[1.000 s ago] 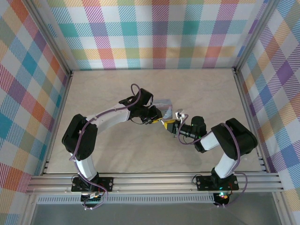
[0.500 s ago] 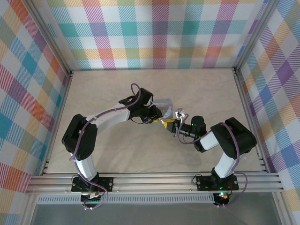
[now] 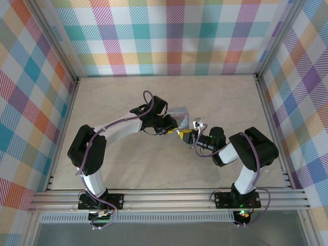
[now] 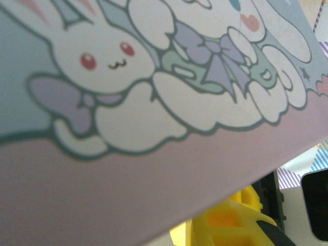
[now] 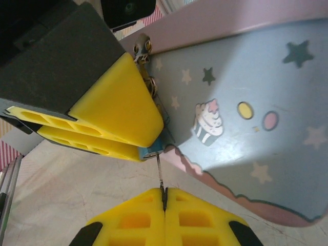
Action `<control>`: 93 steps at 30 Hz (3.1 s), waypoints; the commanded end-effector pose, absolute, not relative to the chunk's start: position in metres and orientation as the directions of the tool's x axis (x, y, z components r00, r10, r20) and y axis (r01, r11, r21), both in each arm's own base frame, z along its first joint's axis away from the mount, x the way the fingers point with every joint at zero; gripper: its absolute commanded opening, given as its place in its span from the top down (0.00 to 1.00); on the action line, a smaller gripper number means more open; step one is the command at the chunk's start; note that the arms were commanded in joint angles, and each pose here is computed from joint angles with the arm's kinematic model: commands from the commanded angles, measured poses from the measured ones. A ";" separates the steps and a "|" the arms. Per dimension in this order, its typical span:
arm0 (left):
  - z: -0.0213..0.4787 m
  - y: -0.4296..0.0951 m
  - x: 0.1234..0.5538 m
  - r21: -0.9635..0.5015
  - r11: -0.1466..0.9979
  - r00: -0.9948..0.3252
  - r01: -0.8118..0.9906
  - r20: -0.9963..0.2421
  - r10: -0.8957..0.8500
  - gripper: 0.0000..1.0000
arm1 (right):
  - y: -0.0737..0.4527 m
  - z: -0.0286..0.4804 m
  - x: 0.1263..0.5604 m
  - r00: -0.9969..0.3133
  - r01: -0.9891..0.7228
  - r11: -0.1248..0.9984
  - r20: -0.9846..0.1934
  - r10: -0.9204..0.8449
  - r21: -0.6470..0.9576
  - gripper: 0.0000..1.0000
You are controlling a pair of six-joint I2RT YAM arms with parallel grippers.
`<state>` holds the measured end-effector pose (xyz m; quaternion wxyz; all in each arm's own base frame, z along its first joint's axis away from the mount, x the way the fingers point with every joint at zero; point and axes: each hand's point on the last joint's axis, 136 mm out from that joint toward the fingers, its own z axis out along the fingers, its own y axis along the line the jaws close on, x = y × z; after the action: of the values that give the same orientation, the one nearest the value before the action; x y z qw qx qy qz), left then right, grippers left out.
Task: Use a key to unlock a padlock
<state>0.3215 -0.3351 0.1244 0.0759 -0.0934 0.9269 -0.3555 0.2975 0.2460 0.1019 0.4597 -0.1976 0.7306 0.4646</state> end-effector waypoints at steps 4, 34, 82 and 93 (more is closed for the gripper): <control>0.146 -0.347 0.329 -0.711 0.700 -0.970 -0.064 -0.120 -0.210 0.85 | 0.244 0.114 0.299 -0.468 -0.732 0.472 -0.866 0.175 0.491 1.00; 0.148 -0.352 0.328 -0.723 0.688 -0.972 -0.057 -0.116 -0.203 0.85 | 0.257 0.118 0.306 -0.486 -0.748 0.429 -0.858 0.166 0.507 1.00; 0.127 -0.351 0.316 -0.674 0.738 -0.984 -0.028 -0.111 -0.138 0.85 | 0.267 0.132 0.321 -0.403 -0.793 0.463 -0.911 0.089 0.396 1.00; 0.122 -0.348 0.311 -0.656 0.754 -0.986 -0.022 -0.110 -0.125 0.85 | 0.268 0.144 0.331 -0.358 -0.803 0.480 -0.930 0.085 0.353 1.00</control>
<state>0.3334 -0.3314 0.1198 0.1066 -0.0805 0.9329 -0.3344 0.3119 0.2599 0.0992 0.4391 -0.2386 0.7450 0.4418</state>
